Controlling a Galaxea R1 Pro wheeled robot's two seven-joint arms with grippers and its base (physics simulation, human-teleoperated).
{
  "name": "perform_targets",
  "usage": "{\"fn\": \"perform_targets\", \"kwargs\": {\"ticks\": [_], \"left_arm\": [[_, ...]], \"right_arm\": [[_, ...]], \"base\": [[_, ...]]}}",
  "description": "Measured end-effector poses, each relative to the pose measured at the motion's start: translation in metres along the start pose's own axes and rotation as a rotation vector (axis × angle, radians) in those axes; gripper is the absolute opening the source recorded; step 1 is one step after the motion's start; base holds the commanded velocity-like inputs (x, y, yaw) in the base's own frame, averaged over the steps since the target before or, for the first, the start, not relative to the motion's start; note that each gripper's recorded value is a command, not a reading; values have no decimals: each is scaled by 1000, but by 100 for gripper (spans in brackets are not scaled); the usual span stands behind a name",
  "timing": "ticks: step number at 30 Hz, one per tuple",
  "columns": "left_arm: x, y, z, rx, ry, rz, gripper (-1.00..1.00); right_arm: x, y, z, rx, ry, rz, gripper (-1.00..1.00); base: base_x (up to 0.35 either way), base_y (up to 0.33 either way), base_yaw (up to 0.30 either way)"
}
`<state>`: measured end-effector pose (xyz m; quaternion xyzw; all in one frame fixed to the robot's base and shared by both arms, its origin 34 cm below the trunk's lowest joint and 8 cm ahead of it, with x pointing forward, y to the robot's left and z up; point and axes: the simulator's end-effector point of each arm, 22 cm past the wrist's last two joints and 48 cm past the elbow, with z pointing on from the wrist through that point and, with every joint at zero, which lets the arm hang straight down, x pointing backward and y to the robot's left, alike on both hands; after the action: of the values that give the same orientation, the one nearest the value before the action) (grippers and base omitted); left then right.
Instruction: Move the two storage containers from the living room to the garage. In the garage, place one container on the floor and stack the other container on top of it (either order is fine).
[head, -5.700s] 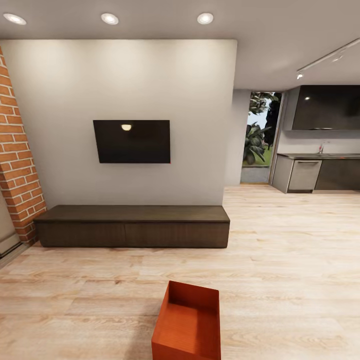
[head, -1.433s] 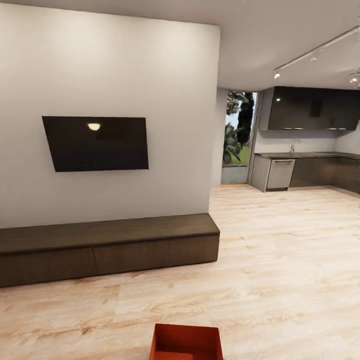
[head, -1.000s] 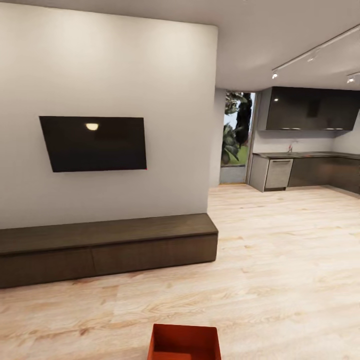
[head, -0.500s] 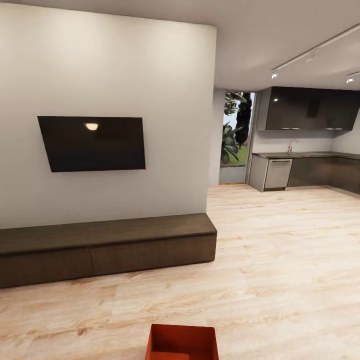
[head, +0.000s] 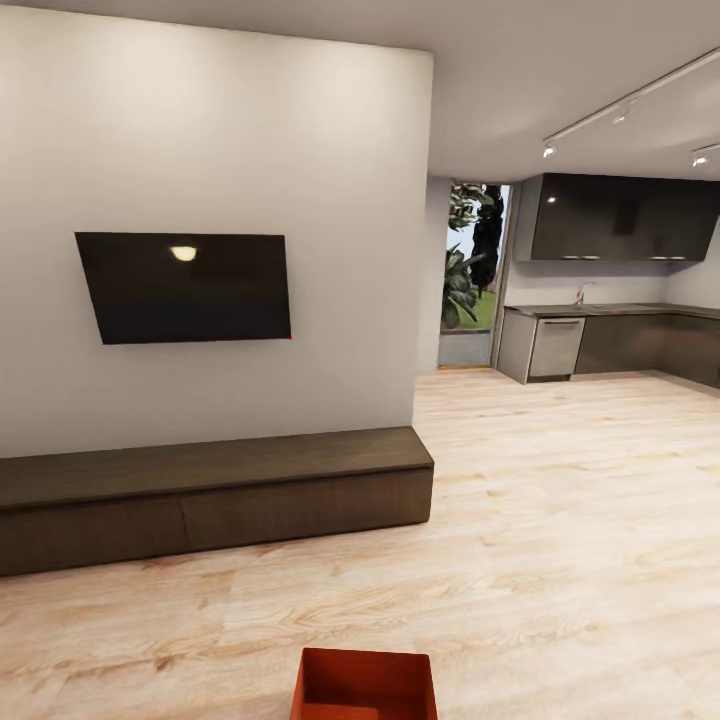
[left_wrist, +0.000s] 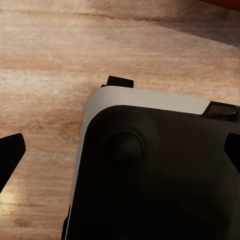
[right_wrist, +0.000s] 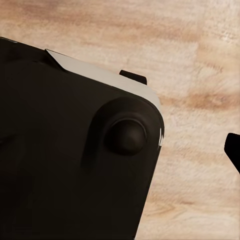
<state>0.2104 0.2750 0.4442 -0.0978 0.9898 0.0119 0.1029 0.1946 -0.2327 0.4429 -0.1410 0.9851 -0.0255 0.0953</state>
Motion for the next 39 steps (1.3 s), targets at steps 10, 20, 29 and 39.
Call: {"fn": "perform_targets", "kwargs": {"ticks": [10,20,29,39], "left_arm": [[2,0,0,-1,5,0,100],[8,1,0,-4,20,1,100],[13,2,0,-6,33,1,100],[19,4,-1,-10,49,2,100]], "right_arm": [[3,-2,0,3,8,4,100],[9,-2,0,0,24,3,100],[15,-1,-1,-3,38,5,100],[21,0,-1,-6,54,4,100]], "base": [[0,0,0],[0,0,0],[0,0,0],[0,0,0]]}}
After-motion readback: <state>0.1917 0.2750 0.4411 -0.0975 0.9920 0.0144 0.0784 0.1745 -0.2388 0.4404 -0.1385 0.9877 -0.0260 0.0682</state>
